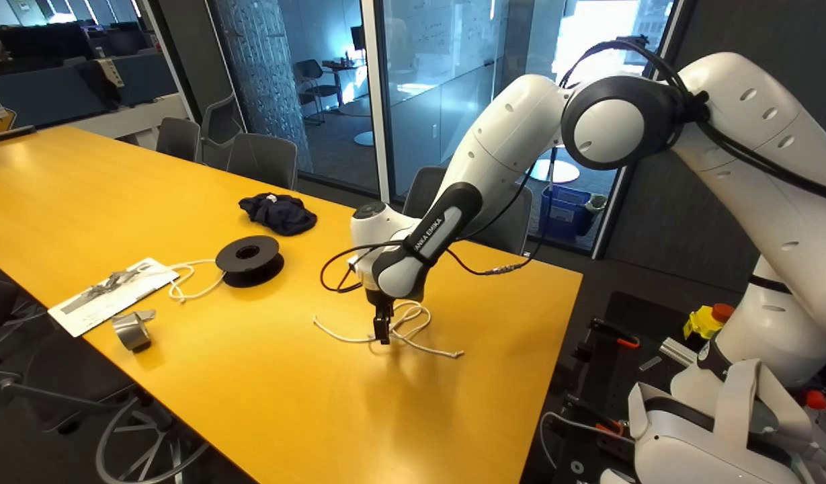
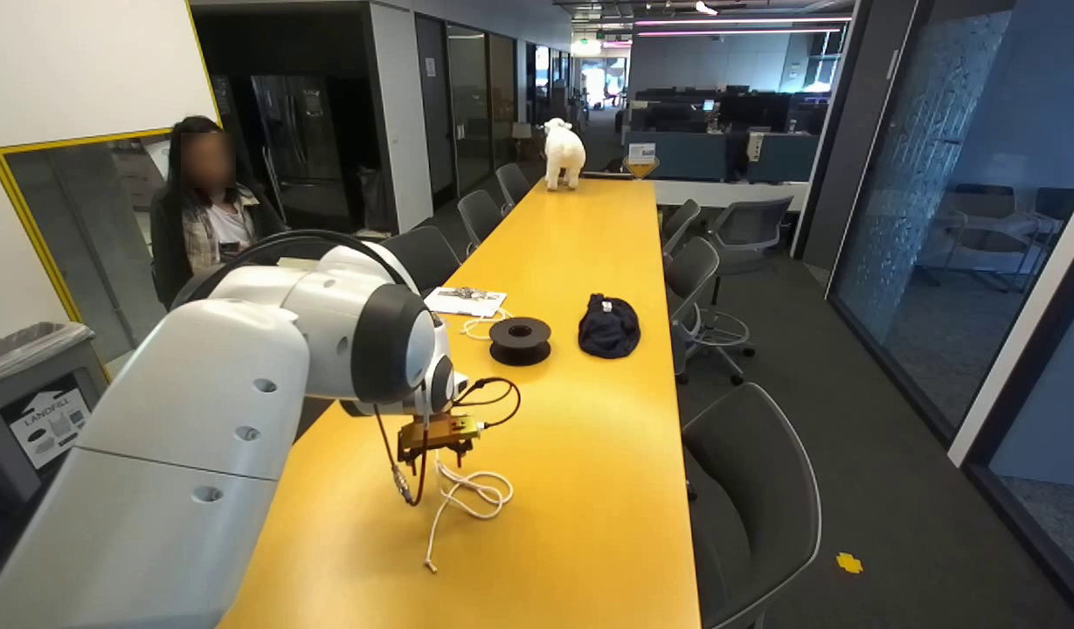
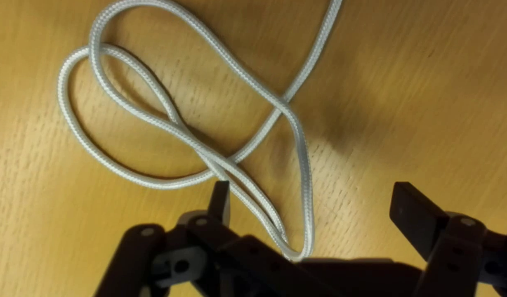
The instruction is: Untangle the rope on the table.
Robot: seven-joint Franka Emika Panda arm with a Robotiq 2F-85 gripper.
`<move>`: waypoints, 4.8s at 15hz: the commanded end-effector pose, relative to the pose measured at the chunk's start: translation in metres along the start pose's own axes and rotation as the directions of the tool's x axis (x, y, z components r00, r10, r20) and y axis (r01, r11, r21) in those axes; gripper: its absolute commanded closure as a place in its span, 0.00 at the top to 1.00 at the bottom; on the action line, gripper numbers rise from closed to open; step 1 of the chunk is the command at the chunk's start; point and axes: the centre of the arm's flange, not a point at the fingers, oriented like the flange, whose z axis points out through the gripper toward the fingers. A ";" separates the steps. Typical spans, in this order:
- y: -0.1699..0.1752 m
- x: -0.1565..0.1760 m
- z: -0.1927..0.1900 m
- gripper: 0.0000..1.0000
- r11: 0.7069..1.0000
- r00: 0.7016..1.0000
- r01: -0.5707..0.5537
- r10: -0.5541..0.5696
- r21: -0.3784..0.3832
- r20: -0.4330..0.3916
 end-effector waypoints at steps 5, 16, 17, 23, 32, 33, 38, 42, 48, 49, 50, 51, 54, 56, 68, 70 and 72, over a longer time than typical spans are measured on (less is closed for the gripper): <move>0.015 0.019 0.017 1.00 0.998 0.998 -0.054 0.055 0.014 -0.015; 0.020 0.022 0.021 0.74 0.998 0.998 -0.063 0.063 0.011 -0.025; 0.020 0.022 0.021 0.66 0.998 0.998 -0.062 0.063 0.011 -0.025; 0.020 0.022 0.023 0.20 0.998 0.998 -0.062 0.062 0.011 -0.024; 0.027 0.016 0.011 0.06 0.998 0.998 -0.065 0.065 0.006 -0.021; 0.028 0.014 0.006 0.07 0.998 0.998 -0.063 0.064 0.006 -0.016; 0.039 0.006 -0.060 0.04 0.997 0.997 -0.079 0.079 -0.028 0.015; 0.048 0.000 -0.151 0.07 0.985 0.990 -0.137 0.138 -0.103 0.009; 0.047 -0.018 -0.301 0.07 0.935 0.960 -0.279 0.272 -0.216 -0.064; 0.043 -0.021 -0.326 0.07 0.924 0.953 -0.303 0.292 -0.234 -0.080; 0.038 -0.025 -0.351 0.07 0.915 0.947 -0.320 0.307 -0.247 -0.093; 0.032 -0.030 -0.376 0.07 0.905 0.941 -0.337 0.318 -0.259 -0.113; 0.016 -0.038 -0.432 0.07 0.884 0.924 -0.379 0.347 -0.275 -0.158; 0.007 -0.041 -0.455 0.07 0.875 0.917 -0.395 0.358 -0.279 -0.176; 0.014 0.023 -0.446 0.05 0.886 0.914 -0.403 0.375 -0.228 -0.157; 0.021 0.021 -0.435 0.05 0.877 0.910 -0.414 0.387 -0.243 -0.151; 0.030 0.011 -0.422 0.05 0.861 0.902 -0.433 0.412 -0.269 -0.133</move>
